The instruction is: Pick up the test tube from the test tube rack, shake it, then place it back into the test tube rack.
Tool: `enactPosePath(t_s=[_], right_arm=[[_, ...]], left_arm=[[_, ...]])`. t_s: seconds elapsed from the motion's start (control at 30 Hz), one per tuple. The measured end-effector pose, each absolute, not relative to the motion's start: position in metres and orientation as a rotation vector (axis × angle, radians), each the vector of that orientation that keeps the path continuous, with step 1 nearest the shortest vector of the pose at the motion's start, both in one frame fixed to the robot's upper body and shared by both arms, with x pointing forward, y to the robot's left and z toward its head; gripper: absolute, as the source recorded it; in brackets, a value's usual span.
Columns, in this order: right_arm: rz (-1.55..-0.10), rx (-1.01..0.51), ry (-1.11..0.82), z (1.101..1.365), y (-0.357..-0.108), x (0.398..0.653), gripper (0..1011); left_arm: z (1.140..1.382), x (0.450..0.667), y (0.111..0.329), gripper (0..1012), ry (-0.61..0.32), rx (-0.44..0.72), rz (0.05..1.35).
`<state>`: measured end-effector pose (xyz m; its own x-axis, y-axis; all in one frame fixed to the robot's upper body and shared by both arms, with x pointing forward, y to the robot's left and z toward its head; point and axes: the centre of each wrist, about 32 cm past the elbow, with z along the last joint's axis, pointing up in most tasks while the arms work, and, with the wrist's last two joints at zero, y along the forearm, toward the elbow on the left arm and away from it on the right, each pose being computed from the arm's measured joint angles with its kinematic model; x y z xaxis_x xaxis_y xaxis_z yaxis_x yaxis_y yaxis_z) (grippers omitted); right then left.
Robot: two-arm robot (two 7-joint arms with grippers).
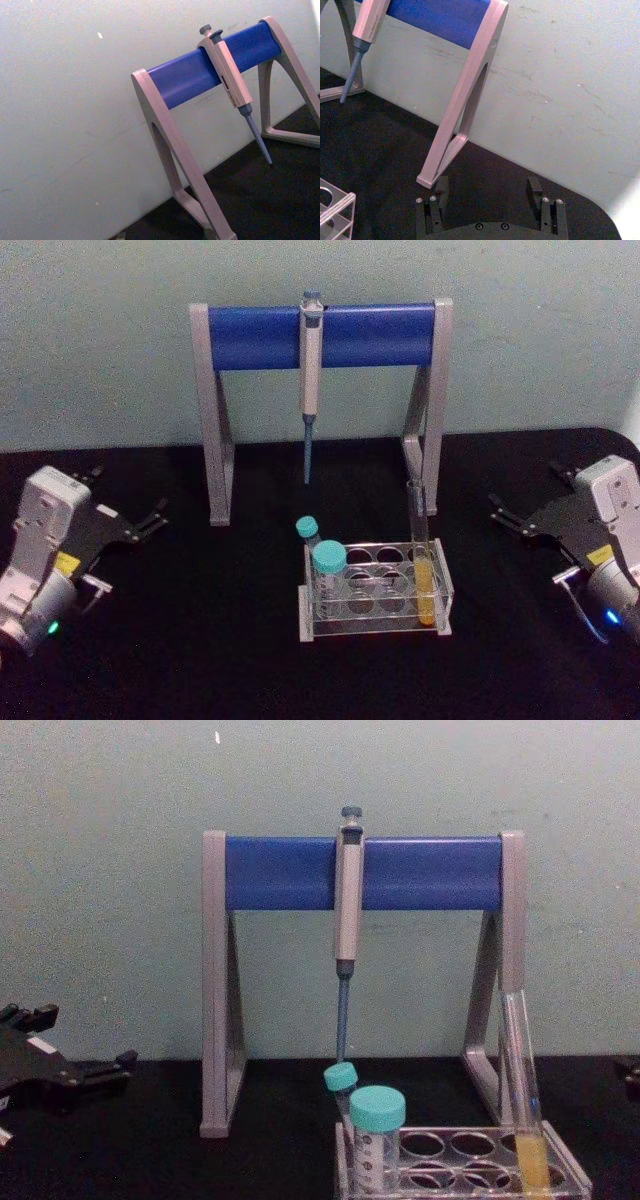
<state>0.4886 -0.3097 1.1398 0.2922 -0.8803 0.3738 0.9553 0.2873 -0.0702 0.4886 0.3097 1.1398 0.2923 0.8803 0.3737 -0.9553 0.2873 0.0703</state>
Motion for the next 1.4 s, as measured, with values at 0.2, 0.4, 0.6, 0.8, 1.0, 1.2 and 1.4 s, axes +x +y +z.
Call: enactPosePath(t_s=[0.2, 0.4, 0.6, 0.8, 1.0, 1.2, 1.4], right_arm=[[-1.248, -0.305, -0.285, 1.1398, -0.3097, 0.4886, 1000], [-1.248, -0.305, -0.285, 1.1397, -0.3097, 0.4886, 1000], [-1.248, -0.305, -0.285, 1.1398, -0.3097, 0.4886, 1000], [-1.248, -0.305, -0.285, 1.1398, -0.3097, 0.4886, 1000], [-1.248, -0.305, -0.285, 1.1397, -0.3097, 0.4886, 1000], [-1.248, -0.305, -0.285, 1.1398, -0.3097, 0.4886, 1000], [-1.248, -0.304, -0.285, 1.1398, -0.3097, 0.4886, 1000]], left_arm=[[1.1398, 0.4886, 0.3097, 1001, -0.285, 0.304, 1.248], [1.1398, 0.4886, 0.3097, 1001, -0.285, 0.304, 1.248], [1.1398, 0.4886, 0.3097, 1001, -0.285, 0.305, 1.248], [1.1398, 0.4886, 0.3097, 1001, -0.285, 0.304, 1.248], [1.1398, 0.4886, 0.3097, 1001, -0.285, 0.304, 1.248], [1.1398, 0.4886, 0.3097, 1001, -0.285, 0.304, 1.248], [1.1398, 0.4886, 0.3097, 1001, -0.285, 0.304, 1.248]])
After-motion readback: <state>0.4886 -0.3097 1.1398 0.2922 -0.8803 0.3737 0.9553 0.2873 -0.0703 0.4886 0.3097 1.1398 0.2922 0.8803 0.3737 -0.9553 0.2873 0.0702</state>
